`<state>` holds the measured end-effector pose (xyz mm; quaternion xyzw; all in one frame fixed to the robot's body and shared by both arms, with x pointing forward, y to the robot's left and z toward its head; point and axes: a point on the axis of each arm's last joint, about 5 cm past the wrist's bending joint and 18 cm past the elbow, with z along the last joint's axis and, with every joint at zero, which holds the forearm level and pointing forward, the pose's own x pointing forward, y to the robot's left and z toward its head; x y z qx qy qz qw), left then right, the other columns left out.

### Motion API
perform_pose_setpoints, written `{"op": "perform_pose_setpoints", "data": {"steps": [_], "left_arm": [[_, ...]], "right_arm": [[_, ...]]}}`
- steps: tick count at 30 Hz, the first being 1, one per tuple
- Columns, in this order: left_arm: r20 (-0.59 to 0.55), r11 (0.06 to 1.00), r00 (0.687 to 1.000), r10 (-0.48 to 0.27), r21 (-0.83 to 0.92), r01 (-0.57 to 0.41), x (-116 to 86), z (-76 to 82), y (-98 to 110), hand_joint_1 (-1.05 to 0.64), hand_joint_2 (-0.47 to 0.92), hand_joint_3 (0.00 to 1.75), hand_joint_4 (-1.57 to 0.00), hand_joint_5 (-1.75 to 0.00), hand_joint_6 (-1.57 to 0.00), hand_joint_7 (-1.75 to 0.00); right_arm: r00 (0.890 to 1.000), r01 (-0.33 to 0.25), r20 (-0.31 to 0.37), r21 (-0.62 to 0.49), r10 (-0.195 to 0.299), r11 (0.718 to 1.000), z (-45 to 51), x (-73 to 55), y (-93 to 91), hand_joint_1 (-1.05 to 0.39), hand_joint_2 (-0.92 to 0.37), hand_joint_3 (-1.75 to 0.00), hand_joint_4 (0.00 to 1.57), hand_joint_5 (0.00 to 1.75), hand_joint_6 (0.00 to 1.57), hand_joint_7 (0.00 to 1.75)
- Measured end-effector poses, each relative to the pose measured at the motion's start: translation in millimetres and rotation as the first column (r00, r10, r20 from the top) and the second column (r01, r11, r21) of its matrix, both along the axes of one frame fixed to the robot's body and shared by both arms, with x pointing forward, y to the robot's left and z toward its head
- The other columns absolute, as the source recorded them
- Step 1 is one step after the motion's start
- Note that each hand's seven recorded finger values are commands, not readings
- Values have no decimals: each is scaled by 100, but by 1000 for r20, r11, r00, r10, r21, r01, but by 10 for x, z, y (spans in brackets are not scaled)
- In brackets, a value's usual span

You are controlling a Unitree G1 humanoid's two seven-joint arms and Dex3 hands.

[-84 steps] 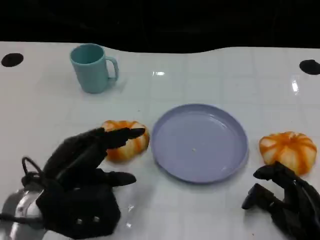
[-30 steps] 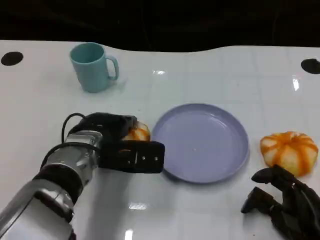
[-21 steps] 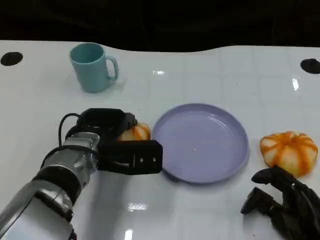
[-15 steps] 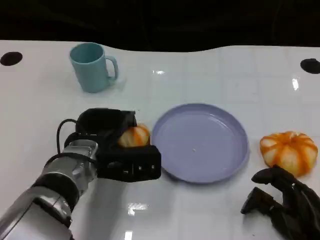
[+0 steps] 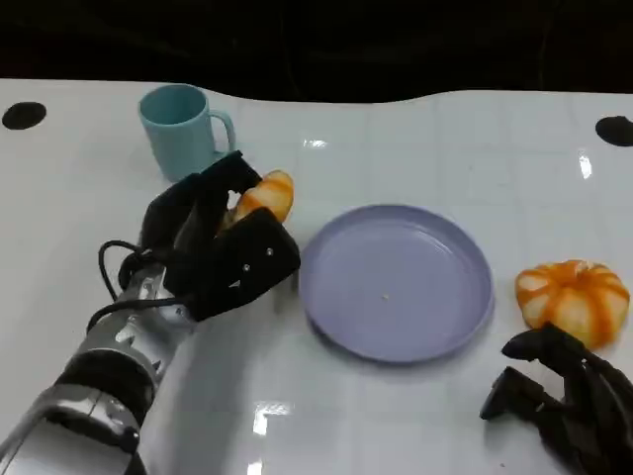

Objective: Grasp the bread from the table and place it into the plate.

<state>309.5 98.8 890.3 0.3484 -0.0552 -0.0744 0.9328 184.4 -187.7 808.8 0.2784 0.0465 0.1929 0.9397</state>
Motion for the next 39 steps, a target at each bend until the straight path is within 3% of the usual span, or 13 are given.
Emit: {"op": "perform_pose_setpoints", "data": {"steps": [4,8,11,15,19,25,33,37,38,39], "left_arm": [[68,998,996,-65,1,66,-13,51,-90,-10,32,151,-94,-175,-76,-175],[177,988,972,-157,38,153,-37,105,-193,-8,34,151,-94,-175,-73,-175],[222,978,953,-208,70,197,-62,108,-265,-12,42,136,-92,-175,-69,-175],[274,953,913,-302,113,281,-83,153,-408,-7,42,134,-95,-175,-74,-175],[319,917,860,-398,156,367,-79,250,-576,-13,45,136,-97,-175,-77,-175],[223,850,829,-513,266,455,-84,249,-654,-20,54,124,-96,-175,-76,-175],[127,786,814,-567,378,489,-34,334,-757,-19,57,109,-89,-175,-68,-175],[99,769,812,-575,404,496,-39,345,-821,-19,65,81,-77,-175,-74,-140],[88,765,813,-576,408,498,-39,346,-829,-24,76,51,-65,-165,-70,-89],[67,756,811,-581,412,508,-33,353,-831,-26,84,34,-59,-162,-73,-60]], "right_arm": [[1000,3,4,-4,-3,1000,-2,2,0,-49,-92,-25,66,150,61,115],[1000,7,9,-7,-7,1000,-8,7,2,-51,-92,-23,66,149,60,115],[1000,6,10,-7,-6,1000,-9,10,2,-51,-92,-25,66,148,59,114],[1000,7,10,-7,-7,1000,-9,10,-3,-50,-92,-25,65,149,58,115],[1000,5,10,-6,-5,1000,-9,12,0,-50,-92,-25,65,150,58,116],[1000,5,10,-6,-5,1000,-8,13,2,-51,-92,-24,65,149,59,115],[1000,-1,8,-1,1,1000,-6,15,-3,-50,-92,-24,66,147,61,112],[1000,-4,8,1,4,1000,-6,15,-2,-50,-92,-25,65,147,61,112],[1000,-4,8,2,4,1000,-6,16,-2,-50,-92,-24,66,146,61,112],[1000,-4,7,3,4,1000,-6,16,-2,-50,-92,-23,66,146,62,112]]}}
